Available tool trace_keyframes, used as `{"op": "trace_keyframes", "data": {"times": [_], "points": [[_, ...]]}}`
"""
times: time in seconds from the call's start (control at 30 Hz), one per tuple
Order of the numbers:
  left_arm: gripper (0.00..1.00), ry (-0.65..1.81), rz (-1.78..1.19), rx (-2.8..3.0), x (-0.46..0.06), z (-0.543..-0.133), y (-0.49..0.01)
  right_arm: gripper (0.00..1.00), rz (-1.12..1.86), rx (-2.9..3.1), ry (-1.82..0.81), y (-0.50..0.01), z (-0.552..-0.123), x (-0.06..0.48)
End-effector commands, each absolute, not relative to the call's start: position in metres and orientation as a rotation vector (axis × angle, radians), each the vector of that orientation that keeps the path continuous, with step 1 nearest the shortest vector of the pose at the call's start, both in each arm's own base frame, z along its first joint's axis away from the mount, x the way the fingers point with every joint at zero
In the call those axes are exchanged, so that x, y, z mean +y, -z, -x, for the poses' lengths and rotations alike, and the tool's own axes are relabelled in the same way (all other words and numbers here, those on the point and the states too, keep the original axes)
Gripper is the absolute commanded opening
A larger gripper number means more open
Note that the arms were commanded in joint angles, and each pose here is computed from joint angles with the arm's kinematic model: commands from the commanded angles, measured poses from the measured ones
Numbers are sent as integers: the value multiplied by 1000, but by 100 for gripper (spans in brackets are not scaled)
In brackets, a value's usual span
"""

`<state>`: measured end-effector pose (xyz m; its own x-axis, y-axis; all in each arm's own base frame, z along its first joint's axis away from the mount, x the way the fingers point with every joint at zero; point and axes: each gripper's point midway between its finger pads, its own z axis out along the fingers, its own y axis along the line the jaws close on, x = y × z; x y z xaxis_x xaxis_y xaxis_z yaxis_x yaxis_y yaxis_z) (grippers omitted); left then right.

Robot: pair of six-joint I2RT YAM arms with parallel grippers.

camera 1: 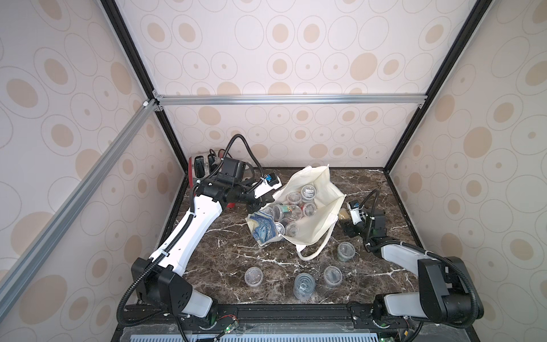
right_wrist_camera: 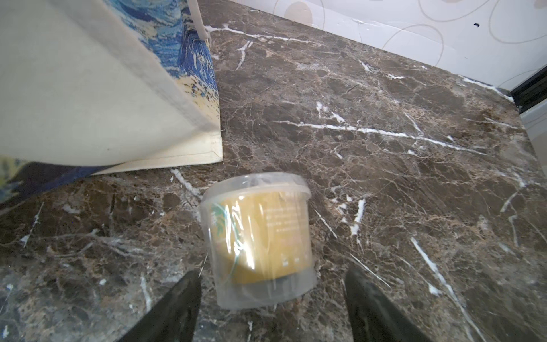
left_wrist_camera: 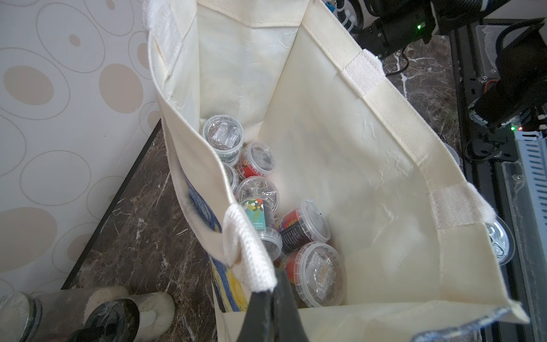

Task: Take out the seed jars from the canvas bag
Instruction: Place the seed jar at the center of the board.

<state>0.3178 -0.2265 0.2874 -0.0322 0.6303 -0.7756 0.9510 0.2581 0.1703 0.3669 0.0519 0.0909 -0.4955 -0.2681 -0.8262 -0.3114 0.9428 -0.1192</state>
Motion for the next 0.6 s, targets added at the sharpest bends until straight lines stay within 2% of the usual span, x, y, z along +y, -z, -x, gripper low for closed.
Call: {"op": "trace_keyframes", "data": {"times": [0.0,0.1,0.17,0.27,0.43,0.57], "points": [[0,543,-1491,1684,-230,-307,-298,81,395,2103,-72,-108,-363,52],[0,538,-1491,1685,-230,-307,-300,90,198,2144,-83,-134,-365,40],[0,538,-1491,1687,-230,-308,-300,99,-108,2200,-48,-149,-366,16],[0,542,-1490,1690,-230,-308,-299,100,-590,2359,-84,-145,-342,-1],[0,546,-1487,1701,-231,-310,-296,100,-867,2539,-358,-131,-321,34],[0,547,-1487,1702,-230,-310,-296,100,-1016,2574,-421,-129,-319,43]]}}
